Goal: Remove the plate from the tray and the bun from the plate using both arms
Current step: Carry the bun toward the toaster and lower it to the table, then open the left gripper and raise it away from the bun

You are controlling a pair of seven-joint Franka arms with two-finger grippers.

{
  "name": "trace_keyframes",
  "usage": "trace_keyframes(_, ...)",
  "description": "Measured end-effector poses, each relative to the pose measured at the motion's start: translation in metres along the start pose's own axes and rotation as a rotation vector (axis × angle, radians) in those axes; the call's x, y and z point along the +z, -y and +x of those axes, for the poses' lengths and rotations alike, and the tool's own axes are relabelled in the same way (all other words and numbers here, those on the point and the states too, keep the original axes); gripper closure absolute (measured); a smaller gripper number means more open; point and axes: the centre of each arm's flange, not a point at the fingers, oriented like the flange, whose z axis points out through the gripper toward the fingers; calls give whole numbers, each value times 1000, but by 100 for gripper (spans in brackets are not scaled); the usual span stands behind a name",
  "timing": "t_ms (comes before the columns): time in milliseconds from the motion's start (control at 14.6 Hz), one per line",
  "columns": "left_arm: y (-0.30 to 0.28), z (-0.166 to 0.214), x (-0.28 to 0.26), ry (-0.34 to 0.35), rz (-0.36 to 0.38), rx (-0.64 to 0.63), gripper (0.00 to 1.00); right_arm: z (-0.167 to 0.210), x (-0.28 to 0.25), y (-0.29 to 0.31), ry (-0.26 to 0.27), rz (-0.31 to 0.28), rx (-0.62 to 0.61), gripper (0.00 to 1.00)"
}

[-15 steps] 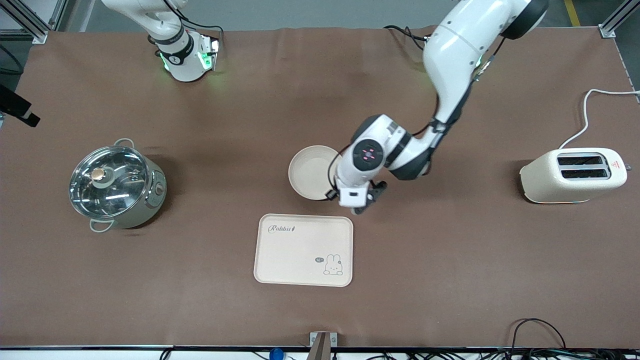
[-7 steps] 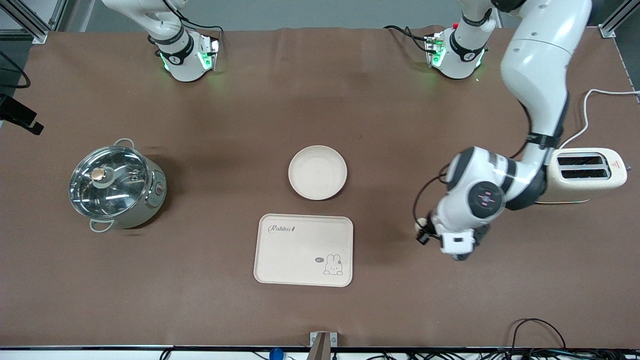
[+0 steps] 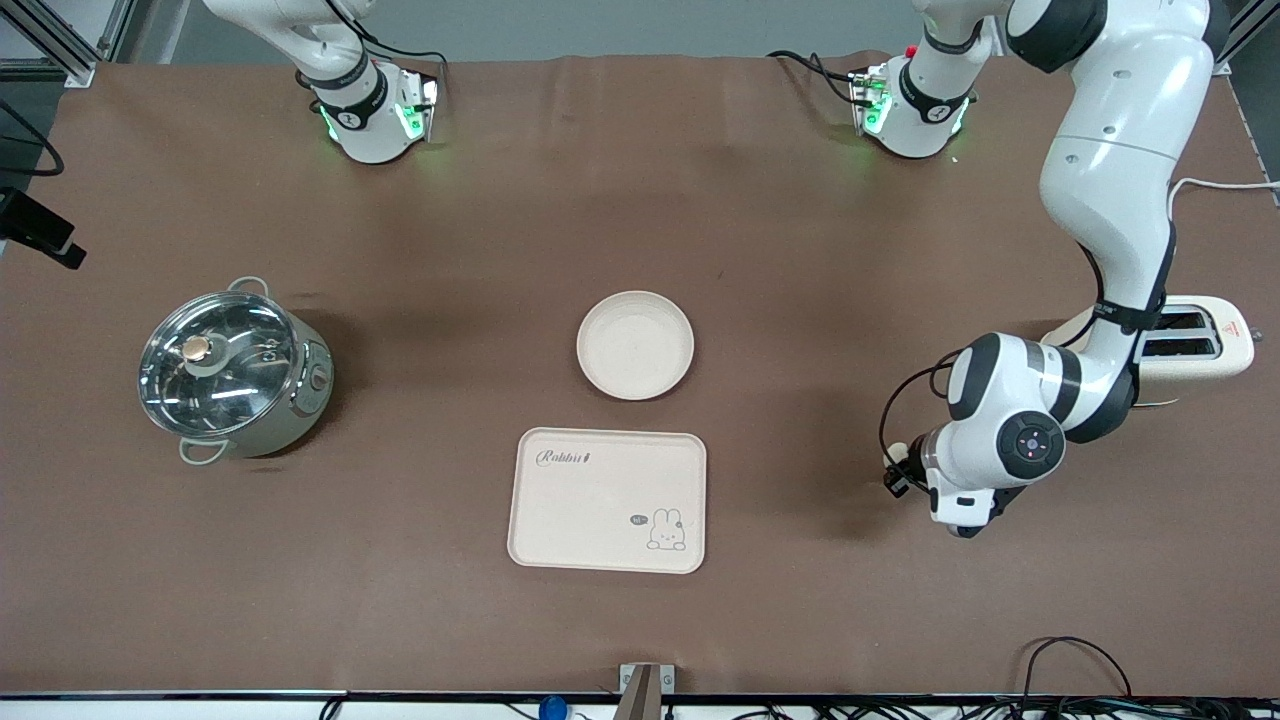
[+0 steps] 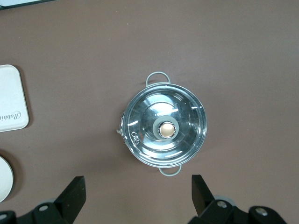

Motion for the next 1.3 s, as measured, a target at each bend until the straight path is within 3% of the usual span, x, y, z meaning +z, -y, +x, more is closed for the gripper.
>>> trace_keyframes(273, -3, 3, -5, -6, -18, 2, 29, -5, 1, 10, 28, -2, -19, 0)
trace_keyframes(478, -8, 4, -43, -48, -49, 9, 2, -4, 0, 10, 27, -2, -20, 0)
trace_keyframes(615, -5, 2, -88, -79, -46, 51, 0, -4, -1, 10, 24, -2, -20, 0)
trace_keyframes(820, 13, -13, -189, -143, -25, 211, 0, -5, -3, 11, 19, -1, -21, 0)
trace_keyframes(1093, 79, -42, -331, -231, 25, 380, 0, -5, -5, 17, 16, -1, -31, 0)
trace_keyframes(1298, 122, -76, -397, -251, 82, 525, 0, -5, -4, 19, 14, 0, -36, 0)
